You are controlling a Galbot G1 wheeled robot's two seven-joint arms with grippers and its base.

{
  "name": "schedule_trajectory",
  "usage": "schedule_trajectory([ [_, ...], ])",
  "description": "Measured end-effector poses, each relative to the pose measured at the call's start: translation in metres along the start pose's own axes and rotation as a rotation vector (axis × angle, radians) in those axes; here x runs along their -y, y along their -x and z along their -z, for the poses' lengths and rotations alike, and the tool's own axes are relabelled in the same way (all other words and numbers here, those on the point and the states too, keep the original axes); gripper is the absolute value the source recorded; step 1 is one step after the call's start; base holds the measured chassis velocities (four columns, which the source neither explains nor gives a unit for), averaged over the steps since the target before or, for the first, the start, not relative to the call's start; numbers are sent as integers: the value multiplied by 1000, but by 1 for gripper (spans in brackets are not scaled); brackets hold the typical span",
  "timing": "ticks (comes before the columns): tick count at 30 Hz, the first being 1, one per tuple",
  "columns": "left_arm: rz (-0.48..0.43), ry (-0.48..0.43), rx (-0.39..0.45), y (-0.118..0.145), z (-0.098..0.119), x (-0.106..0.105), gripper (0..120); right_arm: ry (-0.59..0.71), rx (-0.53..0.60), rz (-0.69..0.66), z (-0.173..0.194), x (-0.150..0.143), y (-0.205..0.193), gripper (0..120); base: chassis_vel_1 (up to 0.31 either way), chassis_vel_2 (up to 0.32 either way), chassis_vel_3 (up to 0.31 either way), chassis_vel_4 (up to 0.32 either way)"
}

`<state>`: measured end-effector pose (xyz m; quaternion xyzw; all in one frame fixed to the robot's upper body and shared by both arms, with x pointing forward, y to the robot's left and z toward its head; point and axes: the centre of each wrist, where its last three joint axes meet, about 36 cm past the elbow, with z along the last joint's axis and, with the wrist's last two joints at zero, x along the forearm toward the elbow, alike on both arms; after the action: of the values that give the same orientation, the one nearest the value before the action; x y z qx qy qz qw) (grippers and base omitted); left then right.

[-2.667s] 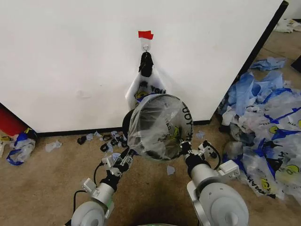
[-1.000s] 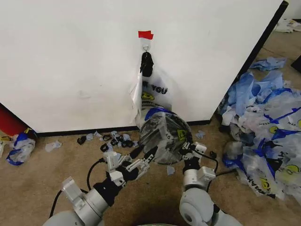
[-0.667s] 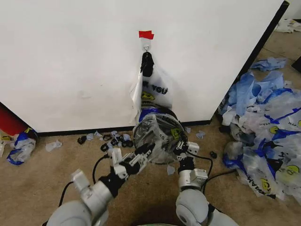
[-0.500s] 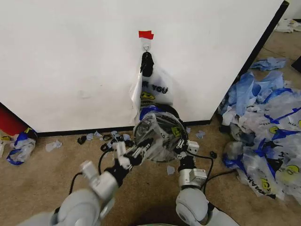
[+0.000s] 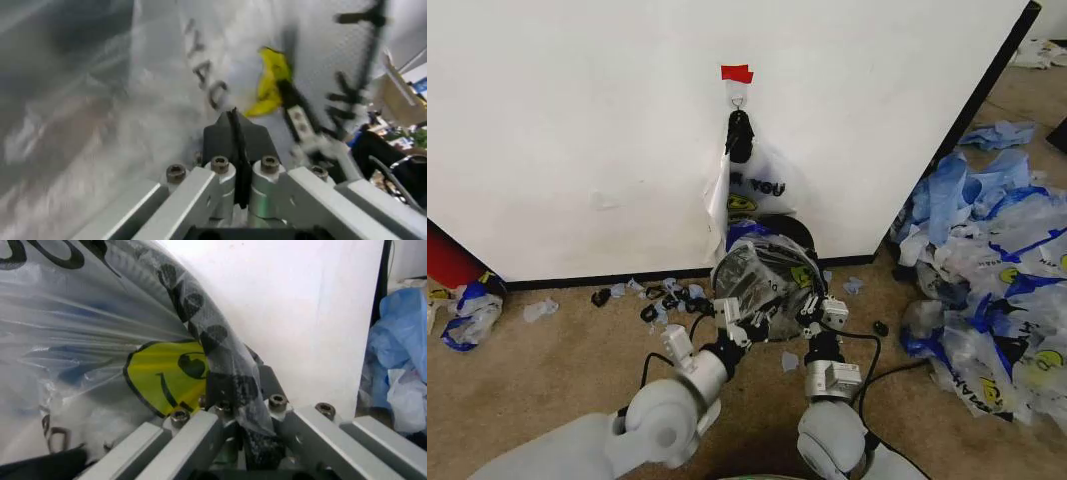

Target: Pick up the garbage bag from the wall and place it over the trash bin.

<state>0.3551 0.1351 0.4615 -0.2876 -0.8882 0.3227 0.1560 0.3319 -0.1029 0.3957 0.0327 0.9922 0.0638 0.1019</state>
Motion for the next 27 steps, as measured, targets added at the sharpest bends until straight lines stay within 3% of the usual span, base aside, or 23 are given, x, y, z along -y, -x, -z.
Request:
schedule_trajectory([
  [11, 56, 60, 51, 54, -4, -7, 0, 2, 23, -1, 8, 0, -7, 0, 0, 0, 0, 0],
  [27, 107, 104, 76, 99, -13, -17, 0, 20, 22, 17, 14, 2, -15, 0, 0, 0, 0, 0],
])
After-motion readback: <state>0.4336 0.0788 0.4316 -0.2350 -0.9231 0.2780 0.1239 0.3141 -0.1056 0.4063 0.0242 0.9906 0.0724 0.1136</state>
